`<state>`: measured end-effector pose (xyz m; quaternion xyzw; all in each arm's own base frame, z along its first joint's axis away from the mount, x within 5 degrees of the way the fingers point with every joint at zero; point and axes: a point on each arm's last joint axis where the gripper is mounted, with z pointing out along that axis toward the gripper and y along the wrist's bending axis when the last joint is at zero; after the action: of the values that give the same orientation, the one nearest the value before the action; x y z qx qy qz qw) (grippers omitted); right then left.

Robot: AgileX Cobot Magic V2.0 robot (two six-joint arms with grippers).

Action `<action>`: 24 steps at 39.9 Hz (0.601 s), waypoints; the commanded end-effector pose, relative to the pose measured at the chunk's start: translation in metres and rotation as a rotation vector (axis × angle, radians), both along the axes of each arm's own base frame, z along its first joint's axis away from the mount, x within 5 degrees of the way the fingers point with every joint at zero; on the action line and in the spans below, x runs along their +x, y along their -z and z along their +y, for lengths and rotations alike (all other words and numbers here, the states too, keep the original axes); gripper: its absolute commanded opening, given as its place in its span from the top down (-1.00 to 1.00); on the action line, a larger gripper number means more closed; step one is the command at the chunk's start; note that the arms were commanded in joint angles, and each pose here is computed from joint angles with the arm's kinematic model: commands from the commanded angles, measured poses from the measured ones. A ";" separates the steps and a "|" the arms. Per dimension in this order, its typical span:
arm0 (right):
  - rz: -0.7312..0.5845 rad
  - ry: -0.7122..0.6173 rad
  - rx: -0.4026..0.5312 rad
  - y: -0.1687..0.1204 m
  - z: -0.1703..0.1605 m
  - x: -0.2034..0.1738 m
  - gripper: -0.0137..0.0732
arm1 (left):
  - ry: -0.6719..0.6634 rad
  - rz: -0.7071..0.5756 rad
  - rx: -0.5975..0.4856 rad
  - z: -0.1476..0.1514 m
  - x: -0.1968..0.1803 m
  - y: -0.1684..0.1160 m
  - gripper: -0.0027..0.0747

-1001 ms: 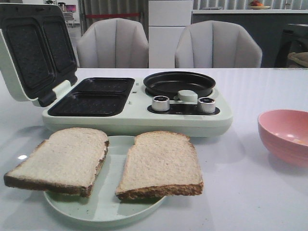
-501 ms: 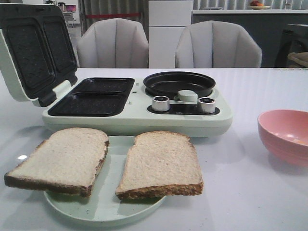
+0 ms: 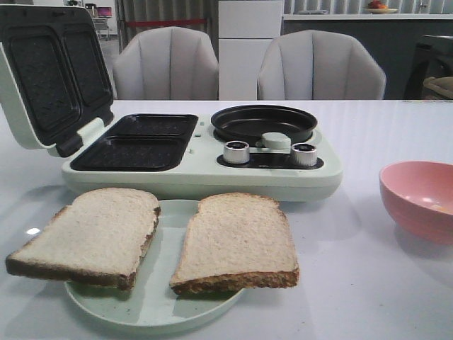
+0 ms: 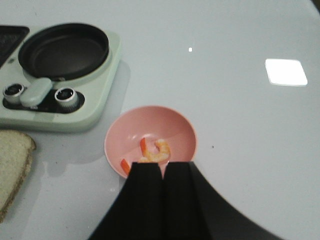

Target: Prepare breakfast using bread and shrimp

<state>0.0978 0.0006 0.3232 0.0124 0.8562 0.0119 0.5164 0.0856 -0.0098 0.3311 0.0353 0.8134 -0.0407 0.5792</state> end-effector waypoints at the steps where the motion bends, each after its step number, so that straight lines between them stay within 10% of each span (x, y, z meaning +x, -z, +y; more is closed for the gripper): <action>1: -0.027 0.001 -0.004 -0.009 0.000 0.016 0.56 | 0.004 -0.020 -0.013 -0.002 0.013 -0.006 0.67; 11: 0.054 0.003 -0.026 0.001 -0.002 0.032 0.39 | 0.002 0.050 0.004 -0.003 0.027 0.002 0.57; 19: 0.049 0.004 -0.036 0.001 -0.002 0.032 -0.42 | -0.002 0.051 0.037 -0.001 0.029 0.002 -0.46; 24: 0.050 0.004 -0.036 0.001 -0.002 0.032 -0.56 | 0.008 0.050 0.046 -0.002 0.028 0.002 -0.63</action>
<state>0.1249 -0.0006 0.3068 0.0094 0.8923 0.0025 0.4514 0.1103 -0.0101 0.3149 0.0439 0.8537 -0.0217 0.5184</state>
